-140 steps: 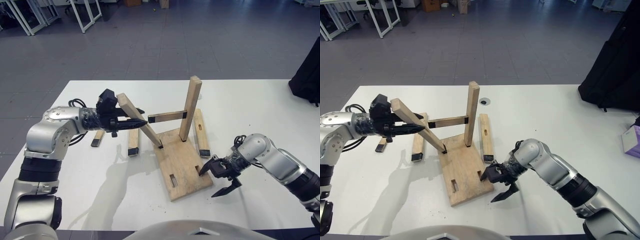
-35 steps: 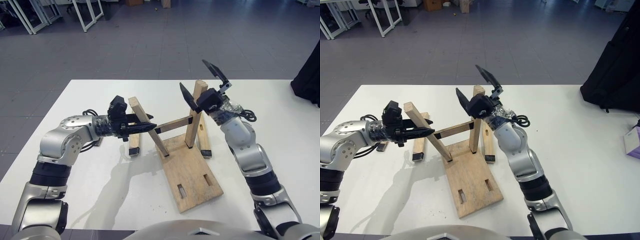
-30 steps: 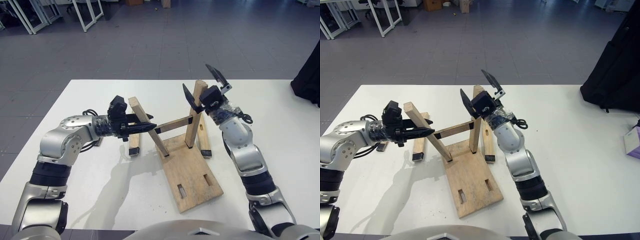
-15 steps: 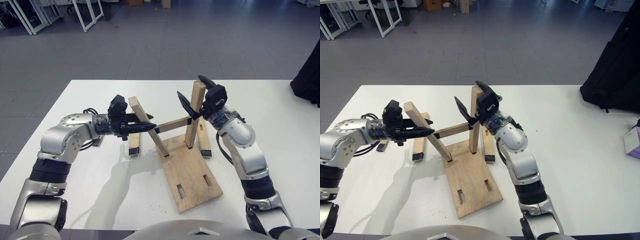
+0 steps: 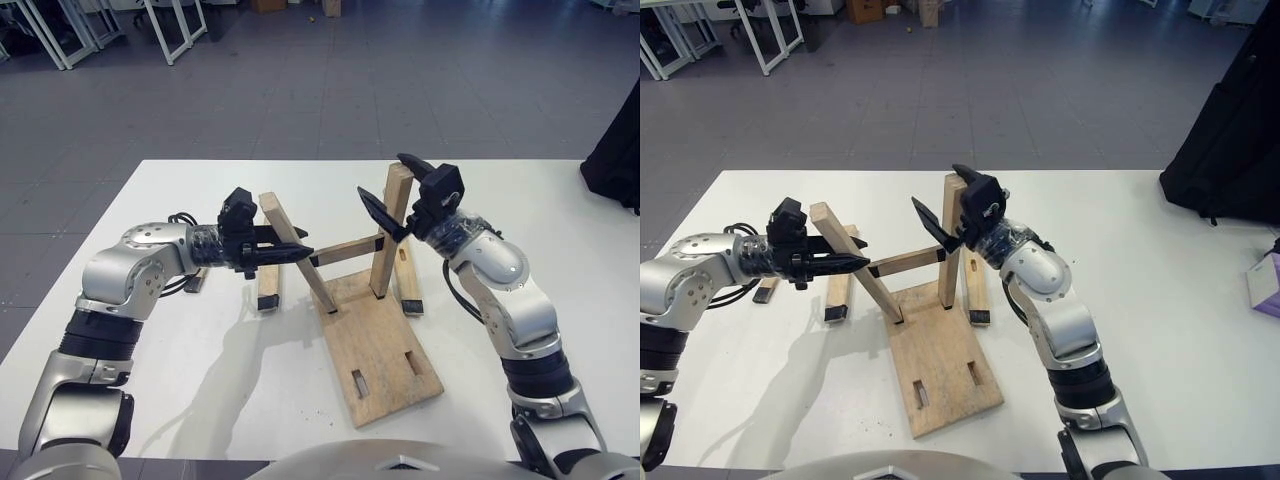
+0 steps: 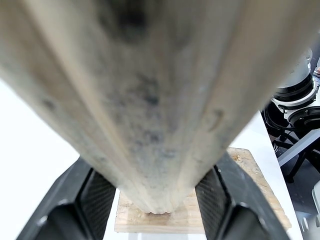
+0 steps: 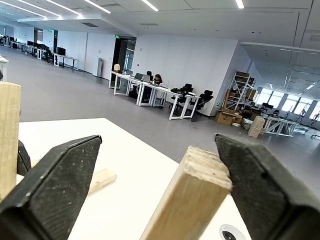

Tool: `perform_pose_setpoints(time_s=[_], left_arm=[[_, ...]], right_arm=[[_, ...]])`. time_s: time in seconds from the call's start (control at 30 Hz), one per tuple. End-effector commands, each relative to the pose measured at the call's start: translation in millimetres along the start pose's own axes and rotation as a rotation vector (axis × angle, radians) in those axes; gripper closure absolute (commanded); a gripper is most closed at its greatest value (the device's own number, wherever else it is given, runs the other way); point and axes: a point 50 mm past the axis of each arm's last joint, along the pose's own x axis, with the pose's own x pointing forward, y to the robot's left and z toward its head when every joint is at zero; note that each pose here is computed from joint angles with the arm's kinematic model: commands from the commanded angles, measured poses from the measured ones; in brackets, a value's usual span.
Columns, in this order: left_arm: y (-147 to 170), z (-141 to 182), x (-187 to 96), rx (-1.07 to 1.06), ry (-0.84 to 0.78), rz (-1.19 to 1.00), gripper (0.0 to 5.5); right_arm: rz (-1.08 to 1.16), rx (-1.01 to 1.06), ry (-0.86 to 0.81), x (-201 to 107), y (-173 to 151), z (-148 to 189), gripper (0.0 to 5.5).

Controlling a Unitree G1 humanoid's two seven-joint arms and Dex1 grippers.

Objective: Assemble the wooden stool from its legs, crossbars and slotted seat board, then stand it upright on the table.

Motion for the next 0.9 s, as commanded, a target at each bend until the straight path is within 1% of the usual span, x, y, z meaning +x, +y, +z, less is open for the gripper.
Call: perform_pose_setpoints(time_s=[0.03,0.17,0.3,0.5,0.6,0.77,0.9], left_arm=[[-2,-60,27,-0.153,0.206,0.023,3.45],[-4,-61,21,-0.131,0.227,0.027,3.45],[-6,-64,18,-0.126,0.256,0.019,3.45],[-8,-72,18,-0.132,0.302,0.016,3.45],[-8,-76,19,-0.139,0.322,0.019,3.45],[-9,-82,21,-0.151,0.357,0.02,3.45],[-5,-69,21,-0.141,0.287,0.031,3.45]], right_arm=[[0.29,0.117,0.182,1,50,-43,1.38],[0.011,-0.042,0.074,13,18,-32,1.38],[-0.103,-0.191,-0.032,20,6,-10,1.38],[-0.167,-0.334,-0.194,29,3,34,1.38],[-0.13,-0.455,-0.244,31,8,49,1.38],[-0.068,-0.569,-0.268,31,19,56,1.38],[-0.071,-0.582,-0.26,30,19,55,1.38]])
